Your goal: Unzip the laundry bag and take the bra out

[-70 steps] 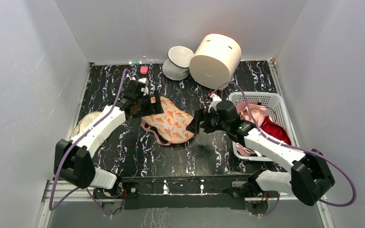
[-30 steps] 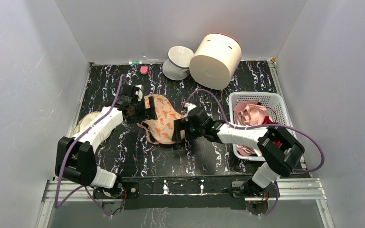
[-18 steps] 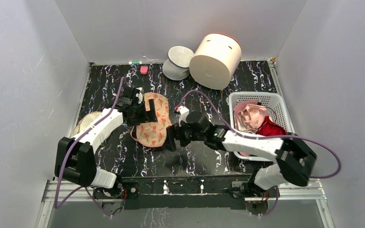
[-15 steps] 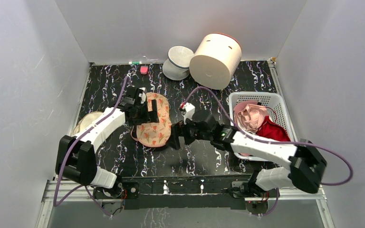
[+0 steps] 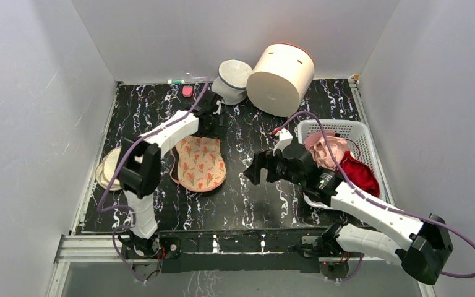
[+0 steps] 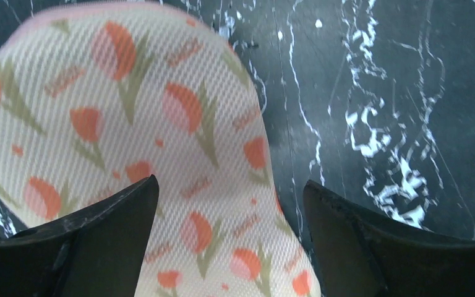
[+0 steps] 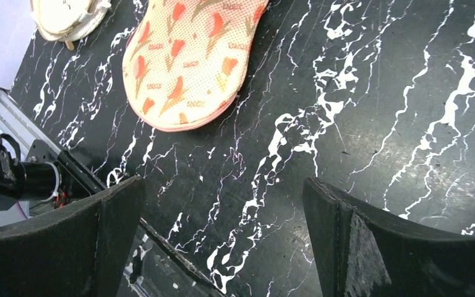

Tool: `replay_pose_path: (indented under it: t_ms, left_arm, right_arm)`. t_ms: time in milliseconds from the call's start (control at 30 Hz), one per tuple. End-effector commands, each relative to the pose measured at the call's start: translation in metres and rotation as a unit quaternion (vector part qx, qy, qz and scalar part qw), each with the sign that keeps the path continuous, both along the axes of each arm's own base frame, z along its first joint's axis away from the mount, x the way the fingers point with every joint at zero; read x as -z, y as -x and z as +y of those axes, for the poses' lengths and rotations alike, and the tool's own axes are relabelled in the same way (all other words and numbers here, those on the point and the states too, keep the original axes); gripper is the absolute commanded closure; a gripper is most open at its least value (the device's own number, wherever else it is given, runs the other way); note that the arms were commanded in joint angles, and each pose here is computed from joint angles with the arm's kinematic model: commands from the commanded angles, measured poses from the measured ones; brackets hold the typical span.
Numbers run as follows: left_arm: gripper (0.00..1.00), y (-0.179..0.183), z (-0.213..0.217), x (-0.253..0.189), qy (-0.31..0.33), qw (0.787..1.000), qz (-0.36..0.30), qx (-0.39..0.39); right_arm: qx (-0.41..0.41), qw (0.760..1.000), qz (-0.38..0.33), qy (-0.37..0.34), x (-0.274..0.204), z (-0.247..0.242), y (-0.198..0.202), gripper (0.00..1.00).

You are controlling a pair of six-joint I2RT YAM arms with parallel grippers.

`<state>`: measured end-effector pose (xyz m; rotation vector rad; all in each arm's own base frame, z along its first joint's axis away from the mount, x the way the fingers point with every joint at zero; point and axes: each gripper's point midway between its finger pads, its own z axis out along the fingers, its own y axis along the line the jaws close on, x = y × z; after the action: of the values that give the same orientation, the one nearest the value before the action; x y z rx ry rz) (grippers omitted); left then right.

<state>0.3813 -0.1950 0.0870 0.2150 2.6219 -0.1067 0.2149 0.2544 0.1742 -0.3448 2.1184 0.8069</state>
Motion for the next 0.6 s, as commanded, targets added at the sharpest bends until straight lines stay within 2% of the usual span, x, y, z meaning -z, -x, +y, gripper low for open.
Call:
replay_pose_path:
  t_ms: [0,133,233,300,400,500,567]
  left_arm:
    - [0.16,-0.019,0.002,-0.004,-0.08,0.996,-0.015,0.024]
    - [0.2,-0.025,-0.013,0.007,-0.106,0.993,-0.013,0.043]
    - [0.27,-0.023,-0.024,0.013,-0.123,0.99,-0.022,0.063]
    - [0.34,-0.021,-0.026,0.017,-0.144,0.987,-0.027,0.071]
    - [0.49,-0.017,-0.025,0.024,-0.165,0.983,-0.027,0.08]
    - [0.63,-0.012,-0.029,0.026,-0.149,0.985,-0.03,0.086]
    - [0.65,-0.012,-0.034,0.024,-0.133,0.986,-0.035,0.091]
  right_arm:
    - [0.035,0.999,-0.026,-0.017,-0.02,-0.009,-0.01,0.02]
    - [0.038,0.999,-0.03,-0.01,-0.021,-0.014,-0.011,0.02]
    - [0.039,0.999,-0.029,-0.008,-0.02,-0.016,-0.011,0.02]
    - [0.037,0.999,-0.03,-0.014,-0.02,-0.017,-0.008,0.02]
    - [0.039,0.998,-0.031,-0.027,-0.02,-0.018,-0.005,0.02]
    - [0.043,0.998,-0.028,-0.029,-0.017,-0.021,-0.003,0.02]
    - [0.047,0.998,-0.024,-0.026,-0.014,-0.023,-0.003,0.02]
